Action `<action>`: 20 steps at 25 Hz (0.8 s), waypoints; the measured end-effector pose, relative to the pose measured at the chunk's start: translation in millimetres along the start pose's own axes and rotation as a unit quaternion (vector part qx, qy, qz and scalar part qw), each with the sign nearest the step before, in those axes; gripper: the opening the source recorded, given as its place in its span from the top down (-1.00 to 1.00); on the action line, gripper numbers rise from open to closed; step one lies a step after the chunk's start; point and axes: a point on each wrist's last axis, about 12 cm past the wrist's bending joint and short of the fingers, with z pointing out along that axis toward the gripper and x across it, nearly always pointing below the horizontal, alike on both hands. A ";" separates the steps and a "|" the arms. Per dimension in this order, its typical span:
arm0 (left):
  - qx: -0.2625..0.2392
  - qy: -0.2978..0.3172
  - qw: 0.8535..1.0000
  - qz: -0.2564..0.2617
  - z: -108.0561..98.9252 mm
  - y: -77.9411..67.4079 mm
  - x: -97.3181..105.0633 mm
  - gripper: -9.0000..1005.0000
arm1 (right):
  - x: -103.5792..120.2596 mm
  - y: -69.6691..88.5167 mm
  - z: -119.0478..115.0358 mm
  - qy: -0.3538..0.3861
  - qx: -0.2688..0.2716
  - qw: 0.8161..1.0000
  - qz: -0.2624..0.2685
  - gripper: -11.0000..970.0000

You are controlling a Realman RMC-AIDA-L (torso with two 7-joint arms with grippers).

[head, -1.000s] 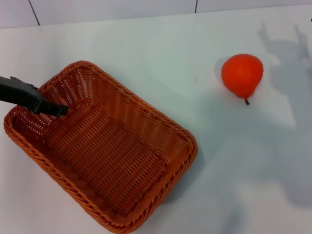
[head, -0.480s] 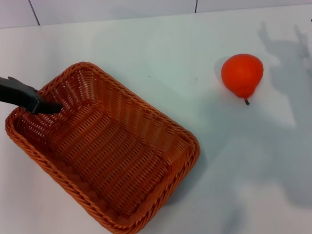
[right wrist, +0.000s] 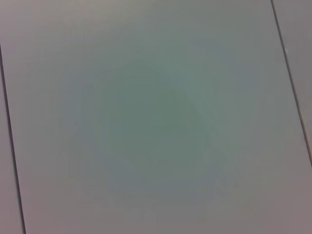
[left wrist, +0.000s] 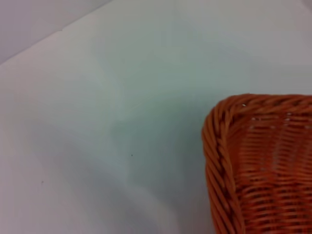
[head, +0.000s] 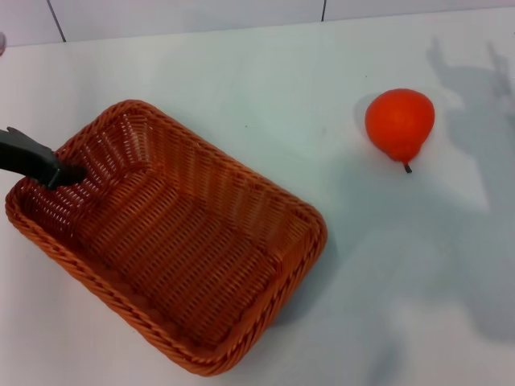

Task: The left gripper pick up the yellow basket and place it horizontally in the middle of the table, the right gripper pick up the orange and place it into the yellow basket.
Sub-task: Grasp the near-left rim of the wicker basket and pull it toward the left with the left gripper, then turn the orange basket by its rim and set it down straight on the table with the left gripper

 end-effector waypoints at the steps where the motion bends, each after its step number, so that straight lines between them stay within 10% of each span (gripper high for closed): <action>1: -0.002 0.003 1.000 0.002 0.4 -0.2 -0.3 0.47 | 0.0 0.0 0.1 0.000 0.000 1.000 0.000 -0.91; 20: -0.005 -0.005 0.999 -0.052 -11.2 1.1 -8.6 0.68 | -0.7 -0.2 0.8 -0.004 0.000 1.000 0.000 -0.90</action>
